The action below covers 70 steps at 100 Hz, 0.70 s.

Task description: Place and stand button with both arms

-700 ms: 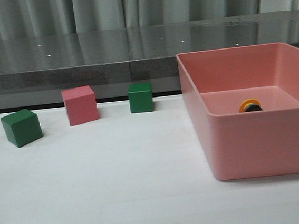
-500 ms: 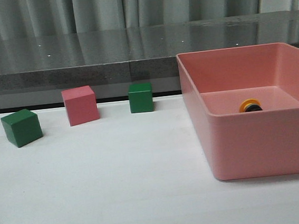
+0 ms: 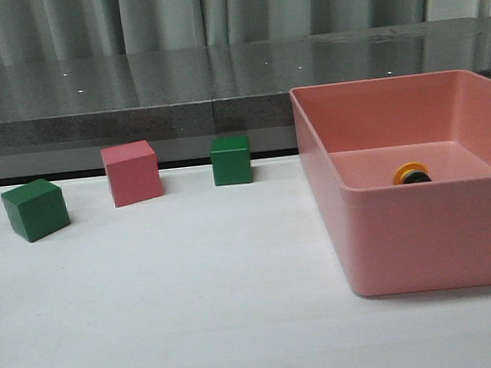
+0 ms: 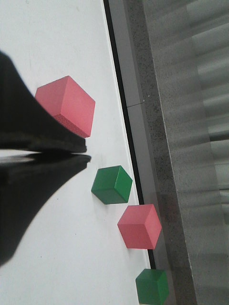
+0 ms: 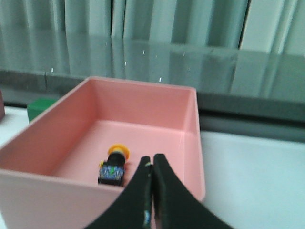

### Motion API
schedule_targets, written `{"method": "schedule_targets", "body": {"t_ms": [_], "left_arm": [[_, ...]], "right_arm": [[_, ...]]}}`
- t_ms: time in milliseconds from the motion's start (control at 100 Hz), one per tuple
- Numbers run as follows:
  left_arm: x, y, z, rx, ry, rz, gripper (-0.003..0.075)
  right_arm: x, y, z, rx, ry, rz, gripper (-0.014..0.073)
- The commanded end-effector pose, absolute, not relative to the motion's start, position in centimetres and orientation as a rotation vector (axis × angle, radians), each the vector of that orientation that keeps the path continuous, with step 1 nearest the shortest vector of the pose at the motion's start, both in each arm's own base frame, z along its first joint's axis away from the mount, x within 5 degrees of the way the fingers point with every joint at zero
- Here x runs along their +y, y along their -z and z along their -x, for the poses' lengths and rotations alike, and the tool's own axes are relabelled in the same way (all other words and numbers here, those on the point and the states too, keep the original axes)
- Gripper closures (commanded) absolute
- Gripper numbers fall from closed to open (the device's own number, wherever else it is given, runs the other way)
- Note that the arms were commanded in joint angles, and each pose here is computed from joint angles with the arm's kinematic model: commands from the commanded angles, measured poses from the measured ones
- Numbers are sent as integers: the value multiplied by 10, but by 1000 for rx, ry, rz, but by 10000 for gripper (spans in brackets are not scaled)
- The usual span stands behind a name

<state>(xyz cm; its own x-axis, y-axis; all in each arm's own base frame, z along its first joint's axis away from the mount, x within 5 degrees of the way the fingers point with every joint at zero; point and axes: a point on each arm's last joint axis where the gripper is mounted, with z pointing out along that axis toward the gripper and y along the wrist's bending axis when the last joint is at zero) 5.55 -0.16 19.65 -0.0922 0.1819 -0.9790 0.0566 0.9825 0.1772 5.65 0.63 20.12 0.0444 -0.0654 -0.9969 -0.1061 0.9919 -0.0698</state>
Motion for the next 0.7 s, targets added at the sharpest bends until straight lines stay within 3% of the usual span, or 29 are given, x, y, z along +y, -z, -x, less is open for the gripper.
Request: {"method": "schedule_targets", "body": {"t_ms": [0, 100, 350, 490, 690], "left_arm": [[-2, -190, -56, 1597, -92, -170, 739], [-2, -190, -56, 1597, -92, -170, 739], [-2, -190, -56, 1597, -92, -170, 739], [-2, -190, -56, 1597, -92, -170, 739], [-2, -190, -56, 1597, -92, -170, 739]], "right_arm": [[4, -231, -50, 1283, -13, 112, 710], [4, -255, -46, 1290, -17, 117, 710], [8, -330, -56, 1620, -44, 171, 710], [14, -367, -87, 1718, -91, 164, 710], [24, -390, -152, 1816, -179, 120, 710]]}}
